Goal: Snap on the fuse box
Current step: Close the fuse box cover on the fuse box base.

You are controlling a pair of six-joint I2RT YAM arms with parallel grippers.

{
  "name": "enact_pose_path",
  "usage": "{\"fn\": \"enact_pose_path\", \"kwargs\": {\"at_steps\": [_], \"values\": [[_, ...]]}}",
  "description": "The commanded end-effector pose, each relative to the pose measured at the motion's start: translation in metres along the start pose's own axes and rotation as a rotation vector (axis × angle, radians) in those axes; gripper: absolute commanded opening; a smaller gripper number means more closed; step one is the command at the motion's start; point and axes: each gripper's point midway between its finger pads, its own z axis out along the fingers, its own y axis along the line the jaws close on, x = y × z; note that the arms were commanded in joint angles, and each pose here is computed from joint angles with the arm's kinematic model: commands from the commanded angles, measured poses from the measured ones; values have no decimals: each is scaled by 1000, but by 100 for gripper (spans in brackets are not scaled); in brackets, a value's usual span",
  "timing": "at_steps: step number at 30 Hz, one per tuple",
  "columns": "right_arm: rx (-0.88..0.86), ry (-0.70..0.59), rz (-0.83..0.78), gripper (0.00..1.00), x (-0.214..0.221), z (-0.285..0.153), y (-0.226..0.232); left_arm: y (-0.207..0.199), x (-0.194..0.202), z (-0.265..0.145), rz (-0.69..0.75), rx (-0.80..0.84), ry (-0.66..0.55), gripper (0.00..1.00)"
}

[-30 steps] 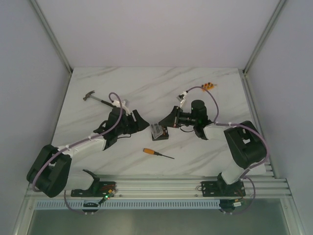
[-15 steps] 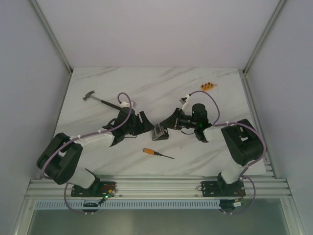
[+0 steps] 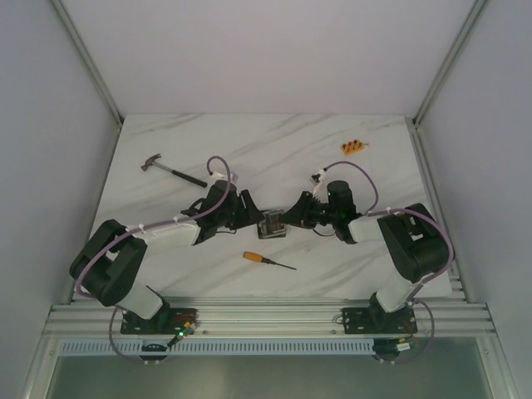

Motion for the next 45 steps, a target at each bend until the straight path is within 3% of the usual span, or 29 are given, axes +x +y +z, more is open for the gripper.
{"fn": "enact_pose_path", "kwargs": {"at_steps": [1,8,19,27,45], "values": [[29,-10,-51,31,-4,-4,-2,-12,-3,3,18,8,4,59],[-10,-19,-23,24,-10,-3,10,-25,2,9,34,33,32,46],[-127,-22,19,6,-17,0,35,-32,-5,3,14,43,3,48],[-183,-40,26,3,-25,0,47,-22,-13,-7,10,-8,-52,55],[-112,6,60,5,-12,14,12,-11,2,14,17,-45,22,58]]}}
